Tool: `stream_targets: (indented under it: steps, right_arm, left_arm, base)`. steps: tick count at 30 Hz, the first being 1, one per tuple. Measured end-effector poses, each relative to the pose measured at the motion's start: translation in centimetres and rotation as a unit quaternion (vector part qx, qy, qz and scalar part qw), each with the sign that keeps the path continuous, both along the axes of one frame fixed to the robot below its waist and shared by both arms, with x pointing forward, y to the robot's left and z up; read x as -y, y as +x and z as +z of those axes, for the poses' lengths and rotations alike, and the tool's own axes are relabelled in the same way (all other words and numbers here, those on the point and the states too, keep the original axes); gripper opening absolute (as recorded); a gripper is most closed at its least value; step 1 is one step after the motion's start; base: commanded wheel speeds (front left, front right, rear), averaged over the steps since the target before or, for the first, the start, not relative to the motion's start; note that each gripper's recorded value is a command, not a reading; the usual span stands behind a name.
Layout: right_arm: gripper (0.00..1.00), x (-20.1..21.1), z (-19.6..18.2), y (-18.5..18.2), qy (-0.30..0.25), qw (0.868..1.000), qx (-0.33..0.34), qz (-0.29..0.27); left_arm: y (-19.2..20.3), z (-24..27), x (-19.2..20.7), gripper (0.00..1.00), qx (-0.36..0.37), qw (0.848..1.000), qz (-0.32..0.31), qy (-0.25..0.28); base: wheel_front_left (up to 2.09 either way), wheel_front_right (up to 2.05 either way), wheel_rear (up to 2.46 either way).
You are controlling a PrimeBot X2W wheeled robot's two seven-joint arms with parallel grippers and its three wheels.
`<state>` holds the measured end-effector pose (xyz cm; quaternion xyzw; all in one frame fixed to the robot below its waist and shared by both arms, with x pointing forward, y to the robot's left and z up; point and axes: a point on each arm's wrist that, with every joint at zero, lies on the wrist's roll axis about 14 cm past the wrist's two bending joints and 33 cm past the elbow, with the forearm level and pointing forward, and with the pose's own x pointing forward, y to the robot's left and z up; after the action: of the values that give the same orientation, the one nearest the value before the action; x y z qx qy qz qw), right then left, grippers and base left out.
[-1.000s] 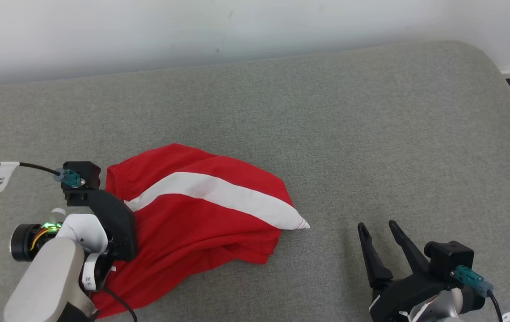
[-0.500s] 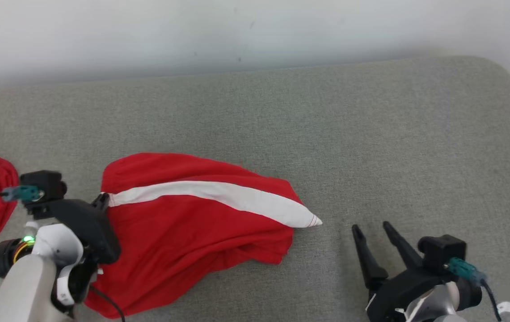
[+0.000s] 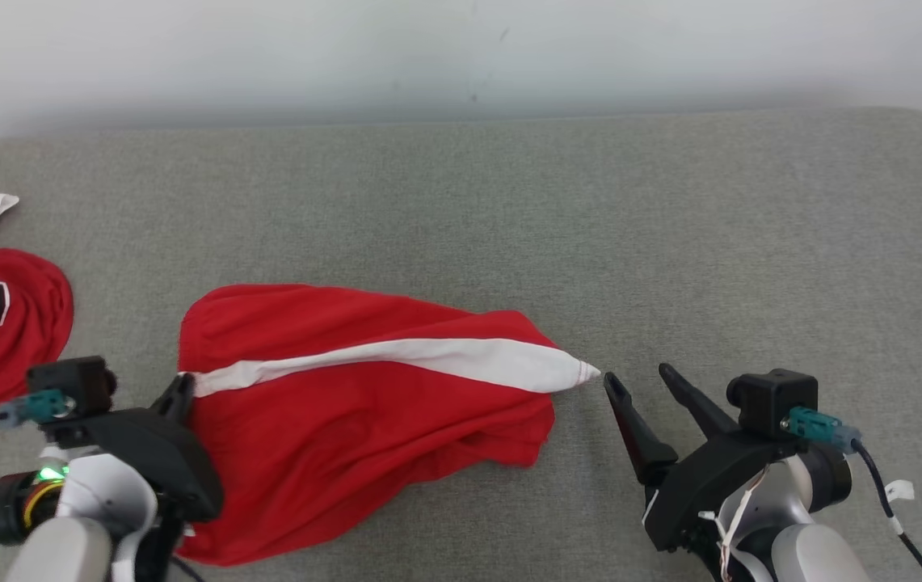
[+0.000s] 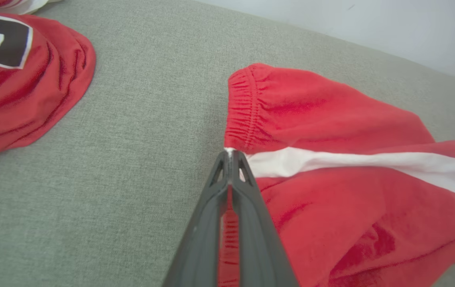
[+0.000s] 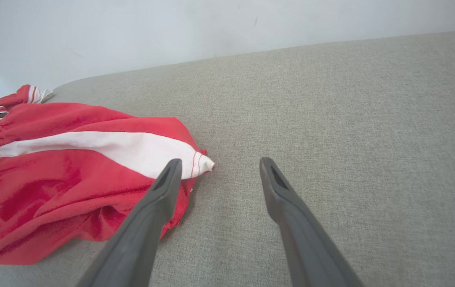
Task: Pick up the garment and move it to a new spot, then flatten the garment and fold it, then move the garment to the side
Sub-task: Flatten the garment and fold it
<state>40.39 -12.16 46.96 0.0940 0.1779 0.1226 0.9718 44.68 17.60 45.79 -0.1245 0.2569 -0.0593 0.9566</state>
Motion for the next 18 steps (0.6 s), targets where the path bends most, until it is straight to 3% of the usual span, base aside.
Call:
stream_targets:
  steps: [8,18]
  right_arm:
    - [1.00,0.0,-0.4,1.8,-0.008,1.000,0.000,0.000]
    - [1.00,-1.0,-2.1,2.0,-0.002,1.000,-0.025,0.013]
  left_arm:
    - [-0.5,-0.2,1.5,0.00,0.058,0.998,0.003,0.036]
    - [-1.3,-1.6,1.5,0.00,0.056,0.997,0.009,0.048]
  base:
    - [0.00,0.00,0.00]
    - [0.00,0.00,0.00]
